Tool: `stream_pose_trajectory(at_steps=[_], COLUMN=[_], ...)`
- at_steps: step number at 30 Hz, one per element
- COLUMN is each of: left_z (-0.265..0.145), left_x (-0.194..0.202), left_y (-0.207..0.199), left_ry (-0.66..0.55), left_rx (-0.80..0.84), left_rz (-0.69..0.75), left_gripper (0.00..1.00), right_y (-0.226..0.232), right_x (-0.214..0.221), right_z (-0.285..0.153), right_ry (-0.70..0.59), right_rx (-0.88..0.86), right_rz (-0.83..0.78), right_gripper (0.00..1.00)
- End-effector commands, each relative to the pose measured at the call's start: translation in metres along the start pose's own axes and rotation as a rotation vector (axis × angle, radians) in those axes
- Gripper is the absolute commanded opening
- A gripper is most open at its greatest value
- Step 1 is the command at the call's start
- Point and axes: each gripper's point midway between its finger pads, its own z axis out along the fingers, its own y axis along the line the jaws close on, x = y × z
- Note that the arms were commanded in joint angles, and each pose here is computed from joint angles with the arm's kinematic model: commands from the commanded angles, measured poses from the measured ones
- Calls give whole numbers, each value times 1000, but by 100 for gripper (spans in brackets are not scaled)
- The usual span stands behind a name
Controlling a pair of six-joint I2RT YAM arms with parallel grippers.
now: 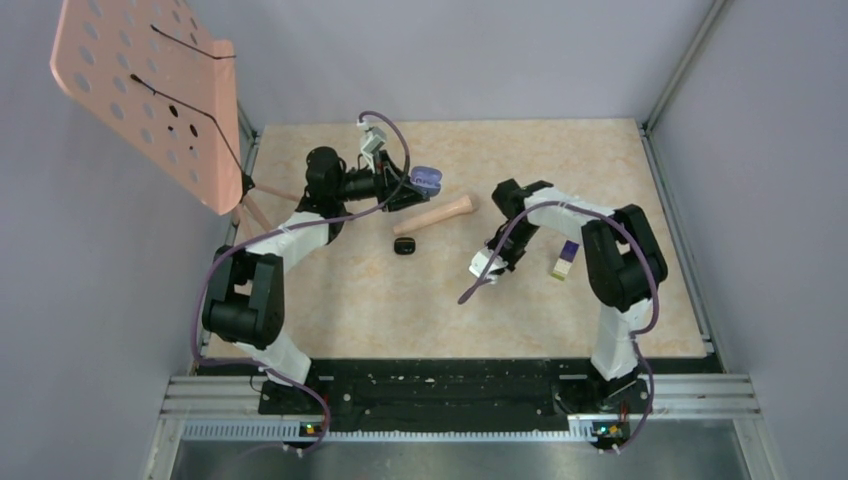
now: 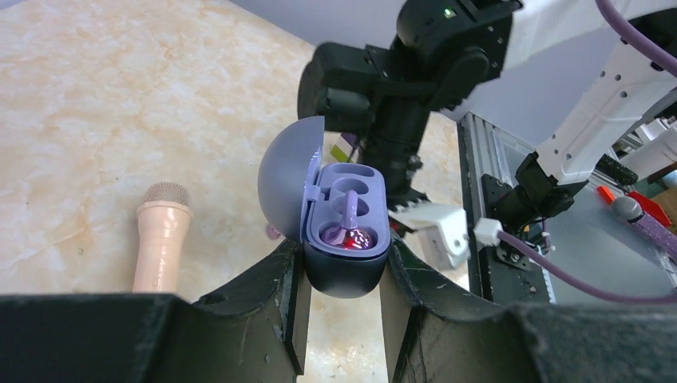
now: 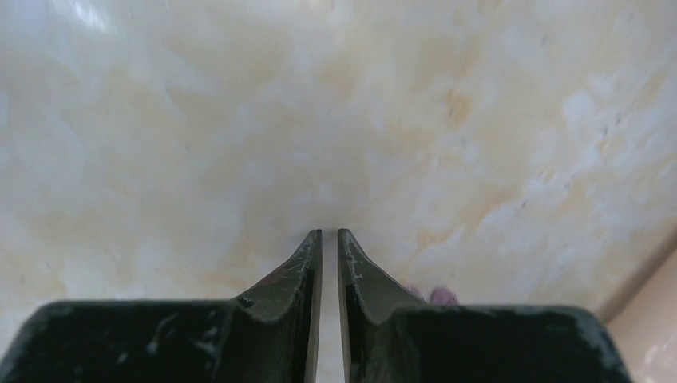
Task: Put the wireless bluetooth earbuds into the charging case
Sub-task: Pick up the earbud from the center of the board.
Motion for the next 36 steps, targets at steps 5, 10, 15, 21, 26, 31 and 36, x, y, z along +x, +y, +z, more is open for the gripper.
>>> stream_pose_trajectory(at_steps=[5,10,15,21,26,31,36], left_z=[-3,-6,-8,-10,-12,-15,-15], left_x=[-19,-20,-18,-20,-19,-16,-15], left_y=[-3,0,0,-5,-8,-8,-9], left_ry=[-42,-52,-50,-50,-48,-45,-43], left_rx=[-13,-30,-34,-35,-37,-44,-43], left_rz=[51,51,53,62,62,61,60], left_gripper=[0,0,0,0,0,0,0], right_y=[-50,-45,-43,-44,-36,-38,-50], right_x=[-54,-12,20,40,37,12,-19], right_z=[-7,-39,-43,-27,-5,8,17], right_ry=[-170,-103,-50,-16,-1,-42,-88], right_rx=[136,217,241,252,198,164,128], right_rz=[351,427,531,589,618,606,619], right_gripper=[14,14,14,15,11,8,7])
